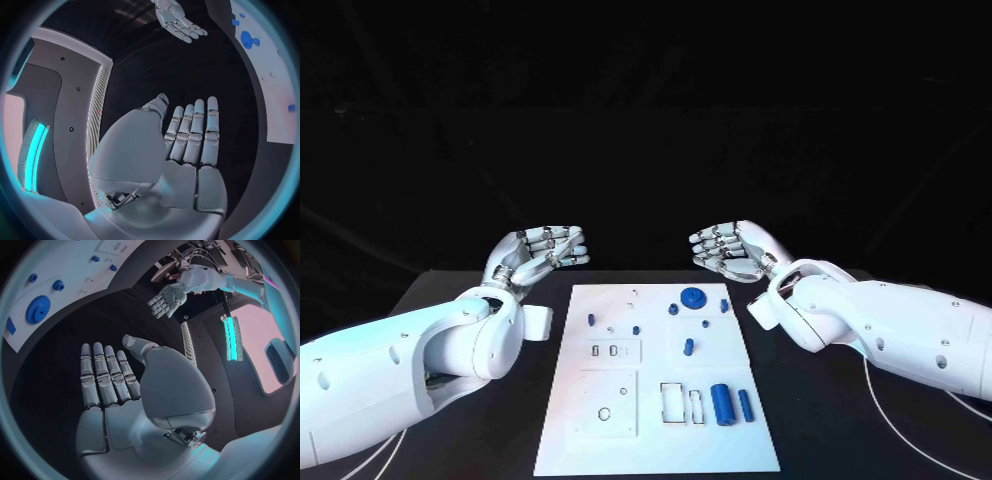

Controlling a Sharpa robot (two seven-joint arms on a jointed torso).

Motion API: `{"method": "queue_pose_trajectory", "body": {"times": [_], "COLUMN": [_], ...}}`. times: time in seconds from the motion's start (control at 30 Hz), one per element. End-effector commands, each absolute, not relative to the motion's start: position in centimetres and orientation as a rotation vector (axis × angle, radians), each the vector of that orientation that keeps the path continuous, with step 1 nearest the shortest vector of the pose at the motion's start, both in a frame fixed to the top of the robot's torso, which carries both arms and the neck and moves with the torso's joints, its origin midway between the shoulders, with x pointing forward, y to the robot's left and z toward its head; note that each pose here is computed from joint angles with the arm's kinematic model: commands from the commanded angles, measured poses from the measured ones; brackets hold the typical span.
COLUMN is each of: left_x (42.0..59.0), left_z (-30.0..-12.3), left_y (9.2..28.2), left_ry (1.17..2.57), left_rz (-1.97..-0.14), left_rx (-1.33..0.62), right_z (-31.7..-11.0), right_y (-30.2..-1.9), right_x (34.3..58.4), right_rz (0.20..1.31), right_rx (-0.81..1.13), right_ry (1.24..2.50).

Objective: Assemble the parts on the task board

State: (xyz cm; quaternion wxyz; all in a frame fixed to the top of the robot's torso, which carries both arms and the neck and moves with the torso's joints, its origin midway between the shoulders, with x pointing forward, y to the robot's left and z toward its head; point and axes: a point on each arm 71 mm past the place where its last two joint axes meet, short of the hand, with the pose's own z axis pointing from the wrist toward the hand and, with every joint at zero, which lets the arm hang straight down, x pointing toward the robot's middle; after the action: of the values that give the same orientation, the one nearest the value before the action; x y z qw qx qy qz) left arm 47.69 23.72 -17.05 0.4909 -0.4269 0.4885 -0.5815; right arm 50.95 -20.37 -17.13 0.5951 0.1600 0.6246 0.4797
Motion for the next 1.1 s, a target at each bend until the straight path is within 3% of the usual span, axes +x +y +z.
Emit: {"method": "queue_pose_trajectory", "body": {"times": [0.03,0.23,0.57,0.8,1.1], "left_x": [47.2,46.3,45.3,45.0,44.7], "left_z": [-16.5,-15.4,-14.4,-13.9,-13.3], "left_y": [23.2,23.0,22.3,22.1,22.0], "left_ry": [1.207,1.213,1.225,1.23,1.233], "left_rz": [-1.463,-1.493,-1.54,-1.559,-1.572], "left_rx": [-0.996,-0.977,-0.961,-0.955,-0.949], "right_z": [-16.9,-16.0,-15.4,-15.3,-15.4], "right_y": [-19.8,-19.0,-17.9,-17.5,-16.8], "right_x": [51.0,51.4,51.9,52.1,52.0], "right_rz": [1.015,0.877,0.689,0.576,0.52], "right_rx": [0.143,-0.09,-0.301,-0.374,-0.417], "right_ry": [1.499,1.52,1.556,1.582,1.594]}}
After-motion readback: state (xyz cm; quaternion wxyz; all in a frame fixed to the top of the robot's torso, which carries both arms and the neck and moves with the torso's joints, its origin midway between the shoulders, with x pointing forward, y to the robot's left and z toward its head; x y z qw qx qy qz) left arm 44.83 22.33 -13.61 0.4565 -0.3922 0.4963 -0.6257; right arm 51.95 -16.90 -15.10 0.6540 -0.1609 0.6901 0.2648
